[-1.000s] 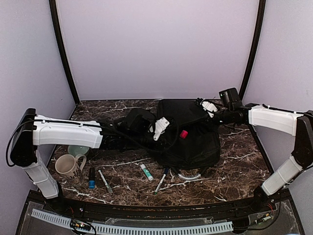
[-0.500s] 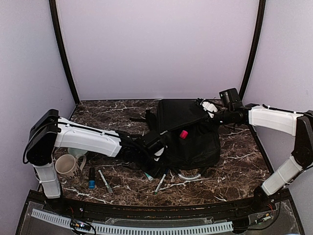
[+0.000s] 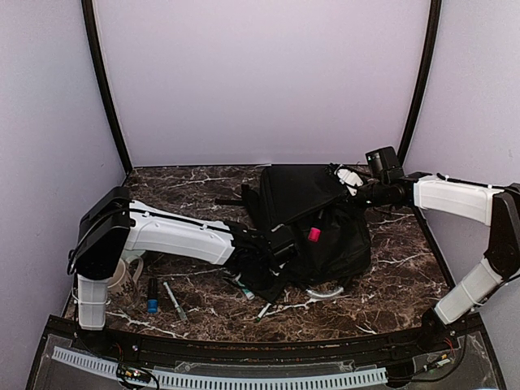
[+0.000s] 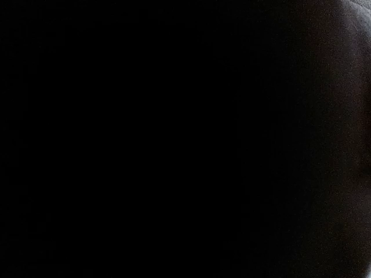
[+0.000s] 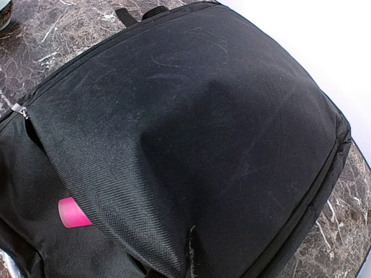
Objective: Pack the student bag
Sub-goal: Pick up the stationery from the center of the board.
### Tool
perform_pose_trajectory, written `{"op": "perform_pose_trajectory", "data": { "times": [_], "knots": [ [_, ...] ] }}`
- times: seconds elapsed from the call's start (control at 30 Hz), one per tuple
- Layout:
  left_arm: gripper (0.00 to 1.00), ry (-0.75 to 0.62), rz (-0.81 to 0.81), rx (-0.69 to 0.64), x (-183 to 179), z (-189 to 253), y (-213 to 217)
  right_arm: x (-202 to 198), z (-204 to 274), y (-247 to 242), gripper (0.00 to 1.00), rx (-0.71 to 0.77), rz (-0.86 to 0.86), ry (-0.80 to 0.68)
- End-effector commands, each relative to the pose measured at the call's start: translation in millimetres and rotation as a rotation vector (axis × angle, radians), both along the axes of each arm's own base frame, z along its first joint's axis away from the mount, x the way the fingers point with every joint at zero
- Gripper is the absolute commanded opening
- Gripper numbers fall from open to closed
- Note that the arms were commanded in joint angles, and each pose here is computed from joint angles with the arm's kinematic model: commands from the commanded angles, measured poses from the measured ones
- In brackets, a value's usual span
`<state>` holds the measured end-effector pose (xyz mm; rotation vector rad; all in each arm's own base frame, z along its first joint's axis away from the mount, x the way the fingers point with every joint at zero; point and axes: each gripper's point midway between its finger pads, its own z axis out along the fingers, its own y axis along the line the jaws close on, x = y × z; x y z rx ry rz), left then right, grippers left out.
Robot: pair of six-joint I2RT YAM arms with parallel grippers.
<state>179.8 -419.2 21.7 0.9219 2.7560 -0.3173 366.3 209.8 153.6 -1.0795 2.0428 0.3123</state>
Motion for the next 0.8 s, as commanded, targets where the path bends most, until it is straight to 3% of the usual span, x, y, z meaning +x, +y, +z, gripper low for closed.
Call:
{"op": "perform_pose_trajectory", "data": {
  "times": [0.0,0.27,0.77],
  "knots": [
    [0.35,0.077,-0.004,0.119,-26,-21,19,2,10,6,0.0,0.042,0.014,-0.023],
    [0.25,0.1,-0.018,0.226,-49,-23,42,2,9,6,0.0,0.041,0.015,-0.018],
    [0.02,0.09,-0.088,0.183,-53,5,46,-1,19,7,0.0,0.062,0.023,-0.031]
  ]
}}
